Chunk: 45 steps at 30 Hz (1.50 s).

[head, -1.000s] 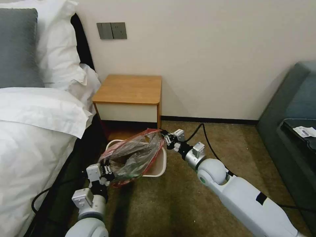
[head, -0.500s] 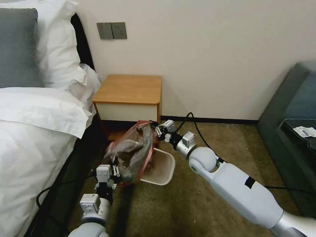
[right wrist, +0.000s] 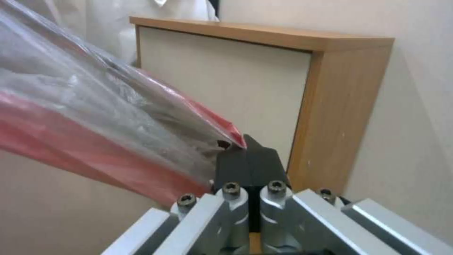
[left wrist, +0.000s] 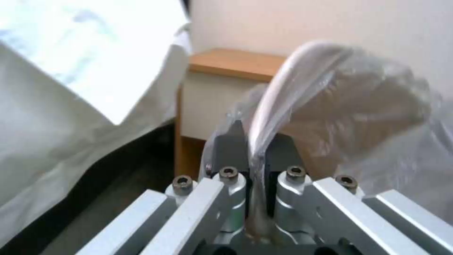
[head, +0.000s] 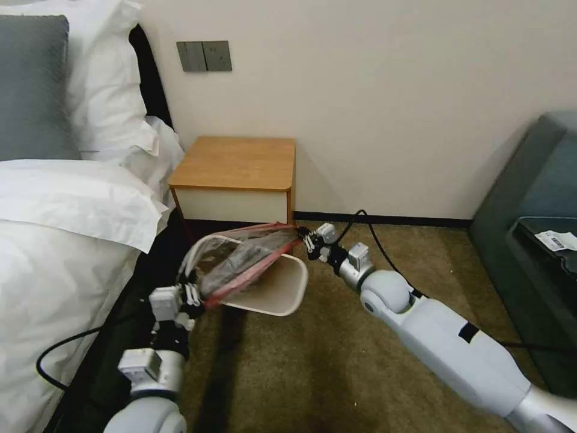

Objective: Pick up the garbage bag from the table and place it over the trash can.

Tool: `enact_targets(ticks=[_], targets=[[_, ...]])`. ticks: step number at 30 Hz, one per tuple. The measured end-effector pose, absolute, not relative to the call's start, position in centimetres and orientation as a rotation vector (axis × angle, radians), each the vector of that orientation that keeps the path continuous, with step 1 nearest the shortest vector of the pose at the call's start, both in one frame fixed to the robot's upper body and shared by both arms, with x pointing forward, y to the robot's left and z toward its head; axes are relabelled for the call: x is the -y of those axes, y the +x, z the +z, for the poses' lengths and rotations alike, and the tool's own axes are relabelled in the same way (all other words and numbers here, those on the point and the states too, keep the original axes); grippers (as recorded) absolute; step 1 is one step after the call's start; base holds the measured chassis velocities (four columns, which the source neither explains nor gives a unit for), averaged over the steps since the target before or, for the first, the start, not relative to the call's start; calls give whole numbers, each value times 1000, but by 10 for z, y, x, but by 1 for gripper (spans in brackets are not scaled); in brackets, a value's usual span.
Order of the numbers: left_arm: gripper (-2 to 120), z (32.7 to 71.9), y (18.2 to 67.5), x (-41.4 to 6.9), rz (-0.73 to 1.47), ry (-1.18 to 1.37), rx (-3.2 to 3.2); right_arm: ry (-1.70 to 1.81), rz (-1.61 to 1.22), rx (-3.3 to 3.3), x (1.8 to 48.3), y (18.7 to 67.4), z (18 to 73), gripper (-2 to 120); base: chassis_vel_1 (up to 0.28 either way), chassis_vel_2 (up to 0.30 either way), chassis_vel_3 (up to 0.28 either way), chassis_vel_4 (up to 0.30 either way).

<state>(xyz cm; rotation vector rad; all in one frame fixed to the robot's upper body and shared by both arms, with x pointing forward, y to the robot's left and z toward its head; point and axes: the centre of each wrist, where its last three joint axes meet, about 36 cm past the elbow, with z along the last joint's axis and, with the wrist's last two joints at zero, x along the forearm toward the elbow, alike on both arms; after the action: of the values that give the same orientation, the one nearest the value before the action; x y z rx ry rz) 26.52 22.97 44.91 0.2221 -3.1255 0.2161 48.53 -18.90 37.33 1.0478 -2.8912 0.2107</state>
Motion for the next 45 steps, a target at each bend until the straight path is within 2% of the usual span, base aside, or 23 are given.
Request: enact_targets(ticks=[16, 26, 36, 44, 45], targets=[[3, 445, 281, -228, 417, 412, 3028, 1118, 126, 2870, 177, 430, 364, 0, 0, 0, 0, 0], [3, 425, 294, -226, 466, 475, 2961, 1203, 114, 2891, 171, 402, 365, 0, 0, 0, 0, 0], [3, 420, 299, -221, 529, 482, 2917, 1241, 216, 2872, 186, 396, 341, 0, 0, 0, 0, 0], [3, 431, 290, -220, 529, 443, 2938, 1137, 255, 2936, 201, 420, 344, 0, 0, 0, 0, 0], [3, 433, 289, -221, 526, 445, 2944, 1106, 262, 2949, 205, 426, 344, 3, 0, 0, 0, 0]])
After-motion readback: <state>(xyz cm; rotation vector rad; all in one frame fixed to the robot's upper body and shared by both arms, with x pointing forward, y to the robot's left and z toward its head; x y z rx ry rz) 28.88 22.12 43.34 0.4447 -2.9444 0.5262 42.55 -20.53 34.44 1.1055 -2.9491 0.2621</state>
